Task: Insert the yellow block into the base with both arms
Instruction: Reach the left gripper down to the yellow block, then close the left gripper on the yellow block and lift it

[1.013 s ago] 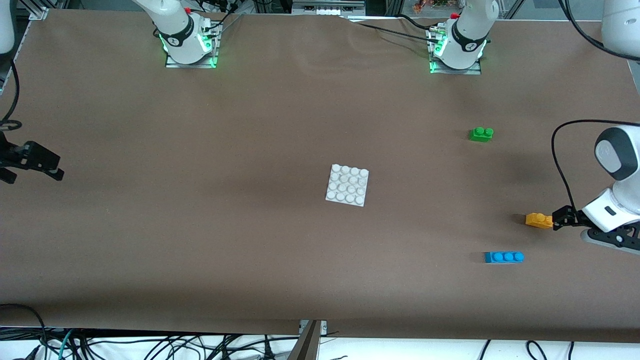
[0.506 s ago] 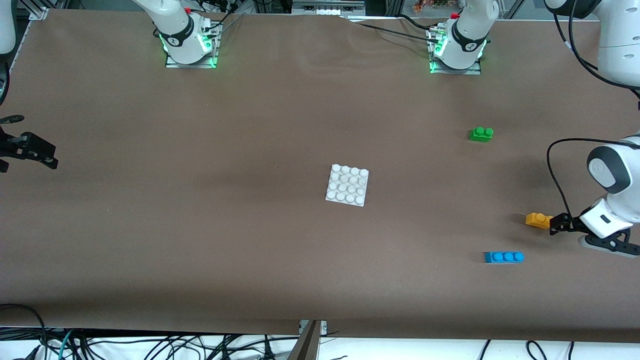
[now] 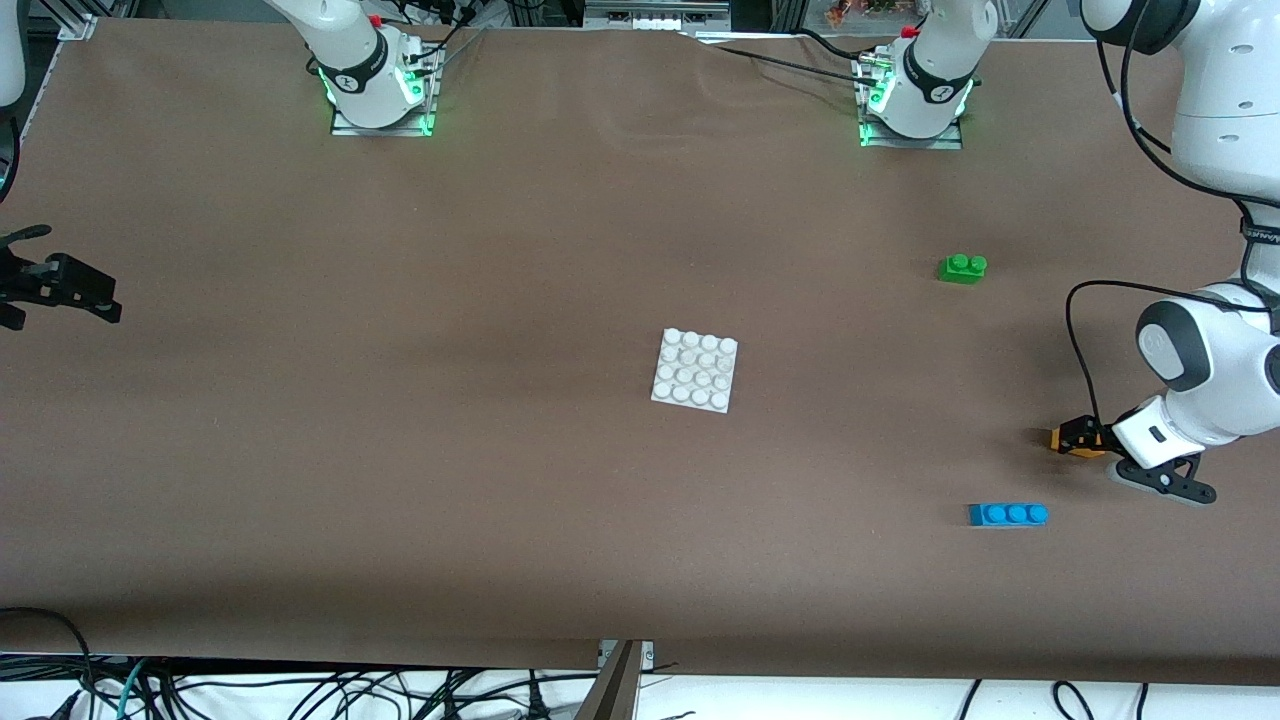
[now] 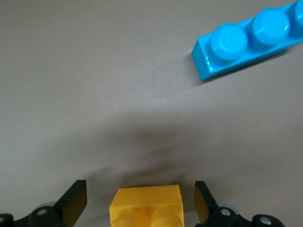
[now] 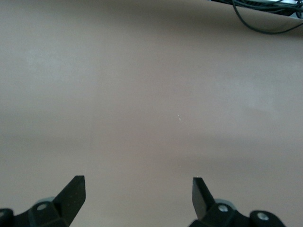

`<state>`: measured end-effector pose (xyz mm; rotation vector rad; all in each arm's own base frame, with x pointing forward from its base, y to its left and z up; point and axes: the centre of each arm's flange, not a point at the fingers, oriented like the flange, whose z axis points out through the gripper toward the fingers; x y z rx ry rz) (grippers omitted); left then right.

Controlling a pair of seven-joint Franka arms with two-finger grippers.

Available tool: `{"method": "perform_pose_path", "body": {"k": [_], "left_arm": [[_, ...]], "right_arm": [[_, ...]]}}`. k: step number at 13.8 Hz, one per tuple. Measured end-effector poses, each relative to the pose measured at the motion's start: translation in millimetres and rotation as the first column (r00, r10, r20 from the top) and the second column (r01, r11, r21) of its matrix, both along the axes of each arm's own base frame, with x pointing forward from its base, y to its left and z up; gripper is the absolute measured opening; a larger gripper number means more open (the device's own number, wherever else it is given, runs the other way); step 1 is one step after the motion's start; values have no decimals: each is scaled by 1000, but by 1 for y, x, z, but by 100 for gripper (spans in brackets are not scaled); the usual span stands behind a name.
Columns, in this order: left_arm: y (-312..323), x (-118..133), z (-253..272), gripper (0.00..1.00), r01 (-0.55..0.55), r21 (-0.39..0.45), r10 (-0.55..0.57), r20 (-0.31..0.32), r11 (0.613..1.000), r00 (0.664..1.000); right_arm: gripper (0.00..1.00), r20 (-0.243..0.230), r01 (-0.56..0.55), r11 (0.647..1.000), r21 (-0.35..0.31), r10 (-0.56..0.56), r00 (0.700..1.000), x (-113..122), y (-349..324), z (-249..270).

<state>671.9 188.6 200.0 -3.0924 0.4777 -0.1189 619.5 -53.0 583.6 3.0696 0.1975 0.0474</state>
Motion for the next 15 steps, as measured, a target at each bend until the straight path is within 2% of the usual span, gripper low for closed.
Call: {"method": "perform_pose_path", "body": {"k": [6, 10, 12, 13, 14, 15], "left_arm": [[-2, -15, -22, 100, -30, -37, 29, -41, 999, 999], [-1, -17, -23, 100, -31, -37, 30, -43, 999, 999], [0, -17, -23, 88, -32, -36, 31, -43, 999, 999], [0, -17, -23, 88, -33, -36, 31, -43, 999, 999], [1, -17, -23, 81, -34, -35, 32, -43, 999, 999], [1, -17, -23, 69, -33, -34, 31, -42, 999, 999]], "right_arm": [[100, -4, 2, 1000, 1, -2, 1000, -2, -1, 3], [100, -4, 4, 1000, 1, -4, 1000, -3, -3, 2], [100, -4, 4, 1000, 1, -4, 1000, -3, -4, 2], [100, -4, 4, 1000, 1, -4, 1000, -3, -4, 2], [100, -4, 4, 1000, 1, -4, 1000, -3, -4, 2], [100, -4, 4, 1000, 1, -4, 1000, -3, -4, 2]]}}
